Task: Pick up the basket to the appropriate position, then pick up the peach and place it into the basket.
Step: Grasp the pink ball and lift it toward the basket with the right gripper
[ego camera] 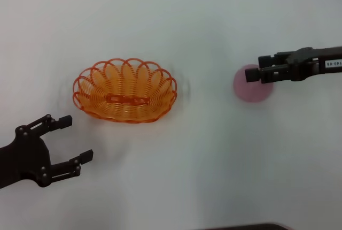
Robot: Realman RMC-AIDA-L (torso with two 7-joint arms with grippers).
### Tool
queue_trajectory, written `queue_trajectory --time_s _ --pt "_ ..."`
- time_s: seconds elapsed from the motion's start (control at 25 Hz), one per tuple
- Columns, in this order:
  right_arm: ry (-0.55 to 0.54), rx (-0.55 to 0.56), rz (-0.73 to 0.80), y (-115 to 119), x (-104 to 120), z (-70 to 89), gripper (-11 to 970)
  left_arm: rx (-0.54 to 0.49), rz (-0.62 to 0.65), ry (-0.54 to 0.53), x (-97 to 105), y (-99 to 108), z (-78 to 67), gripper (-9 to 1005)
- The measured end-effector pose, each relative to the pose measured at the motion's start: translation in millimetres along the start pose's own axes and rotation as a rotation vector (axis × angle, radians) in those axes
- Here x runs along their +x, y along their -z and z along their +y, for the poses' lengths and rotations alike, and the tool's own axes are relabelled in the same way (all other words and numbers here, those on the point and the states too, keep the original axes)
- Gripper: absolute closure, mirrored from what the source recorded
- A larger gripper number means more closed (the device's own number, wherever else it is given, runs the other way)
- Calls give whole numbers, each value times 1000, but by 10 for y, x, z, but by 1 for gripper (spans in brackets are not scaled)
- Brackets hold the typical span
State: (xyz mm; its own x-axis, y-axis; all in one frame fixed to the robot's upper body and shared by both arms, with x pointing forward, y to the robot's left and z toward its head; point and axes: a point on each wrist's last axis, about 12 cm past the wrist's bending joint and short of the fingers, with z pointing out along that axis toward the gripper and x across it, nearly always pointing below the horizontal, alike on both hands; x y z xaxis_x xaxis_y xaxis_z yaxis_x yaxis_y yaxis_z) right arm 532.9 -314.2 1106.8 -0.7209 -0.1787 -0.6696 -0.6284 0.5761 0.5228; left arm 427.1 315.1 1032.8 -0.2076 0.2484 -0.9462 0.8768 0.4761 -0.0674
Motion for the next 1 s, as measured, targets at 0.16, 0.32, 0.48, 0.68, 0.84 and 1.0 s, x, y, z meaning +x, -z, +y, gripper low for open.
queue_trajectory --time_s 0.16,0.32,0.48,0.68,0.84,1.0 --pt "29 56 98 -1 -186 12 66 9 5 -13 -23 -10 20 135" --pt "44 114 134 23 -340 28 45 12 14 -18 -25 -9 26 135" --pt "31 180 200 -8 -404 -4 16 15 17 -19 -24 -11 24 135" --pt "45 207 261 -109 -459 11 28 22 27 -31 -37 -29 39 135" --pt "68 234 308 -178 -505 26 37 25 30 -35 -42 -34 40 135" --pt "99 273 365 -238 -561 34 47 26 35 -33 -34 -30 36 135"
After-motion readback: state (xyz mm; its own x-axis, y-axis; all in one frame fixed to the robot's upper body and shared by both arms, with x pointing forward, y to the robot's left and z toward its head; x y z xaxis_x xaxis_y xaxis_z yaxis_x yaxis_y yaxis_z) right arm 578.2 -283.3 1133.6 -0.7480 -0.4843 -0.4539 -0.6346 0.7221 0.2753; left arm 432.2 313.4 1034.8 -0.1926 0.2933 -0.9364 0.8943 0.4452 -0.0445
